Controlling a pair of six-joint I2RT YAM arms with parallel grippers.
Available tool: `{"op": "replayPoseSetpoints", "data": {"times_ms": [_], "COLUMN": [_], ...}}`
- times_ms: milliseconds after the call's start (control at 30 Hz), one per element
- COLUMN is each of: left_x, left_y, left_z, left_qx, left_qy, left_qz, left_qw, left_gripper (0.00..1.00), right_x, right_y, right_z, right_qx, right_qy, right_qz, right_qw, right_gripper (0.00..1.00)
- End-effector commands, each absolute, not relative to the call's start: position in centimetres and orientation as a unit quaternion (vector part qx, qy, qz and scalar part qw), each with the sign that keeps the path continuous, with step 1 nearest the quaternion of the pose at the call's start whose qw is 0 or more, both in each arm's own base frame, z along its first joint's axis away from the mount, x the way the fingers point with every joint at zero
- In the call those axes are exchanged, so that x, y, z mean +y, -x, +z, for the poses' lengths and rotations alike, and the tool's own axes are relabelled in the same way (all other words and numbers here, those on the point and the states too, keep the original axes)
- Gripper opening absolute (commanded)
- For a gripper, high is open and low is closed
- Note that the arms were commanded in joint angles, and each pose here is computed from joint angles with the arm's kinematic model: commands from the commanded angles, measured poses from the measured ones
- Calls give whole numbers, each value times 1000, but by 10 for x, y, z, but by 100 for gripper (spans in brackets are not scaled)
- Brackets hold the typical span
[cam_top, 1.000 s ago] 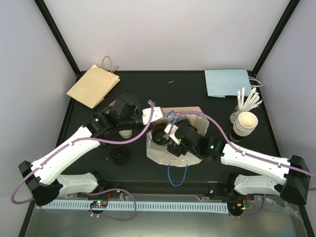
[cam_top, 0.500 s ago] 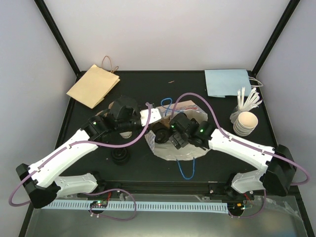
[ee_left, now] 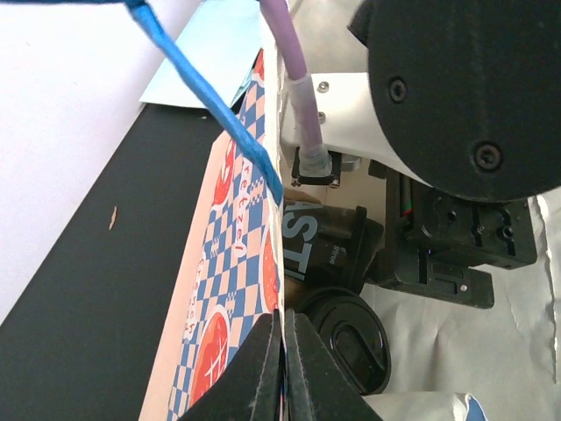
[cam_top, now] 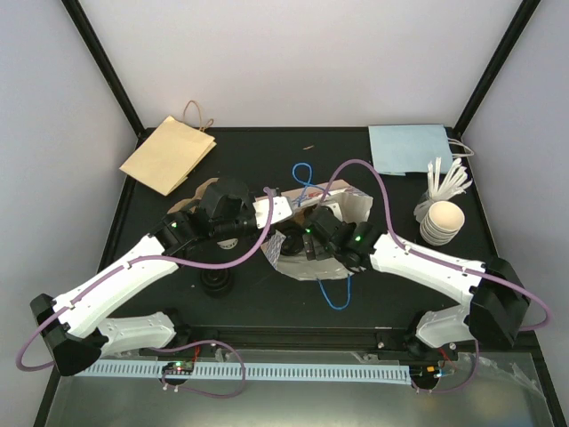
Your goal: Pack the takeout coffee
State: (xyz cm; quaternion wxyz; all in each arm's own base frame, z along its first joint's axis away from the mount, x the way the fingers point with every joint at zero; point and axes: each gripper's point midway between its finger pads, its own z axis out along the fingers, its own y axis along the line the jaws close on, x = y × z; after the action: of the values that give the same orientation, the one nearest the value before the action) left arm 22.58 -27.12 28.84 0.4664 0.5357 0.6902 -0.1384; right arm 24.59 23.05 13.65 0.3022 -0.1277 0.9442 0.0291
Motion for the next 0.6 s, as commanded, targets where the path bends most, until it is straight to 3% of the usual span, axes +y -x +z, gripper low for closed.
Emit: {"op": "replayPoseSetpoints", "data": {"times_ms": [0,567], "left_x": [-281,-290], "left_y": [-216,-213], "left_z": [310,323], "left_qx": [664,650], "left_qy": [-534,-528], "left_qz": [-172,-194], "left_qw": [495,511], "left_gripper": [3,3], "right_x": [239,232], "right_y": [-263,-278], "right_z": [148,111], "right_qx": [927,920], "right_qy": [46,38], "right_qz": [86,38], "right_qw": [361,389], "right_gripper": [94,92]}}
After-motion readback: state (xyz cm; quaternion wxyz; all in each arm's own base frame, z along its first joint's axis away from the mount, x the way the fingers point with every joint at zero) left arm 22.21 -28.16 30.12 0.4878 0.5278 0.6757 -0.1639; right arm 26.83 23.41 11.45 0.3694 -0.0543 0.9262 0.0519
